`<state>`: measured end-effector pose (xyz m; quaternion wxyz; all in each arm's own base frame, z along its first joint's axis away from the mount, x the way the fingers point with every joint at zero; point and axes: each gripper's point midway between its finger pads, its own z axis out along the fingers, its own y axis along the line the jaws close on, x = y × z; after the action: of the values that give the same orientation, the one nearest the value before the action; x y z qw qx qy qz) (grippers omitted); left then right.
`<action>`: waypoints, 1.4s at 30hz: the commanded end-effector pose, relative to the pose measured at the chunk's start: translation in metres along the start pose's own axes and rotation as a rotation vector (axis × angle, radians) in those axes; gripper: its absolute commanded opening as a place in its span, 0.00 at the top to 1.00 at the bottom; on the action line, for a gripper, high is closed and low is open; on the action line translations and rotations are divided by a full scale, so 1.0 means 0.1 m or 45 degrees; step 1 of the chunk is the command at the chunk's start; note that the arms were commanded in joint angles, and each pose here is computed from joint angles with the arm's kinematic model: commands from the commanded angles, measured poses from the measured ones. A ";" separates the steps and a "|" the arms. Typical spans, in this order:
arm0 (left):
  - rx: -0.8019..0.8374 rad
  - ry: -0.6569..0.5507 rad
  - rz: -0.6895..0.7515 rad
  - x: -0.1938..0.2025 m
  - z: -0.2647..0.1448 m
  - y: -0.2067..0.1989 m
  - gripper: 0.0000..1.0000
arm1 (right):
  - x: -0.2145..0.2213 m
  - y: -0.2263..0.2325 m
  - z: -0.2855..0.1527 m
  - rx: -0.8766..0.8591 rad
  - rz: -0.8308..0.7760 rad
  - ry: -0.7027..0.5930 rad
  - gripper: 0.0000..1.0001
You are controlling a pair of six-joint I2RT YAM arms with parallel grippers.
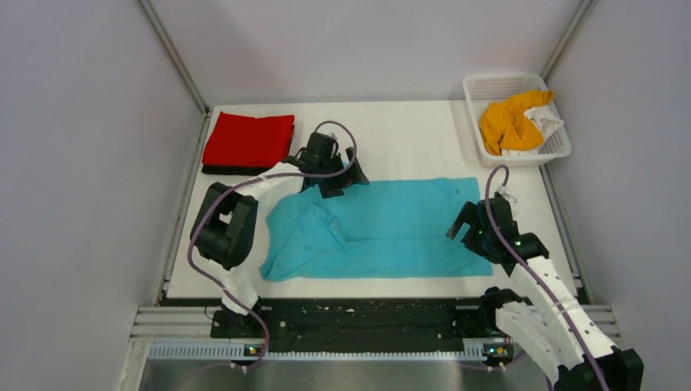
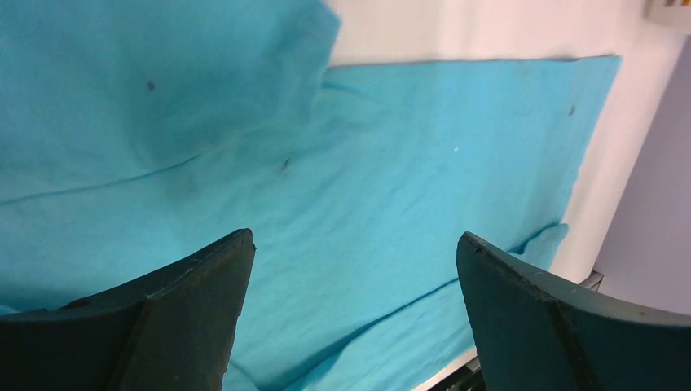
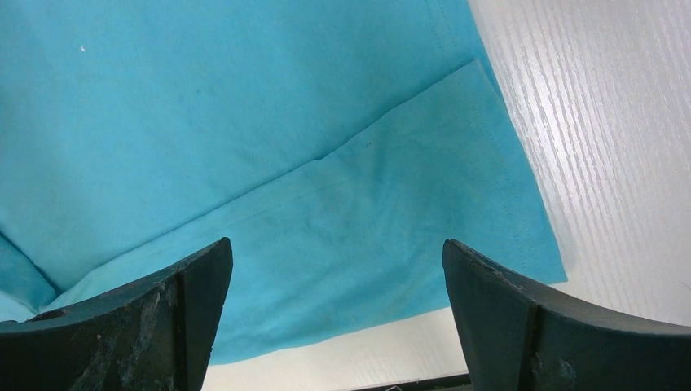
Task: Fold and stack the t-shirts
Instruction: Fold the flattened tshirt in 1/3 of the way
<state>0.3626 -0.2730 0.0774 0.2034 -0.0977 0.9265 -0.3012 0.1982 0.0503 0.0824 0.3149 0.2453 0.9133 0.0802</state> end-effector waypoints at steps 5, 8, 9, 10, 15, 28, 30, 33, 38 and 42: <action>-0.055 -0.054 0.146 -0.17 -0.31 -0.17 0.01 | -0.21 0.19 -0.13 -0.074 -0.028 -0.067 0.01; -0.084 -0.115 0.185 -0.13 -0.65 -0.11 0.01 | -0.20 0.21 -0.13 -0.086 -0.050 -0.054 0.01; -0.088 -0.122 0.198 -0.08 -0.74 -0.07 0.01 | -0.20 0.20 -0.13 -0.083 -0.053 -0.052 0.01; -0.097 -0.122 0.205 -0.01 -0.83 -0.02 0.01 | -0.19 0.20 -0.12 -0.084 -0.056 -0.050 0.01; -0.109 -0.006 0.158 0.51 -0.94 0.30 0.01 | -0.11 0.16 -0.09 -0.077 -0.060 -0.025 0.01; 0.050 0.126 0.126 0.82 -0.44 0.03 0.01 | -0.10 0.14 -0.08 -0.072 -0.061 -0.024 0.01; 0.071 0.151 0.132 0.83 -0.34 -0.05 0.01 | -0.12 0.13 -0.08 -0.065 -0.062 -0.034 0.01; 0.122 0.193 0.142 0.83 -0.21 -0.21 0.01 | -0.16 0.13 -0.10 -0.058 -0.058 -0.056 0.01; 0.192 0.186 0.177 0.67 -0.13 -0.51 0.01 | -0.23 0.13 -0.09 -0.038 -0.054 -0.091 0.01; 0.149 0.142 0.246 0.45 -0.12 -0.63 0.01 | -0.34 0.16 -0.06 -0.036 -0.051 -0.137 0.01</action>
<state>0.2920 -0.3141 0.0735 0.1364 -0.0098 0.9362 -0.3238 0.2038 0.0492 0.0908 0.3265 0.2296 0.9138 0.0757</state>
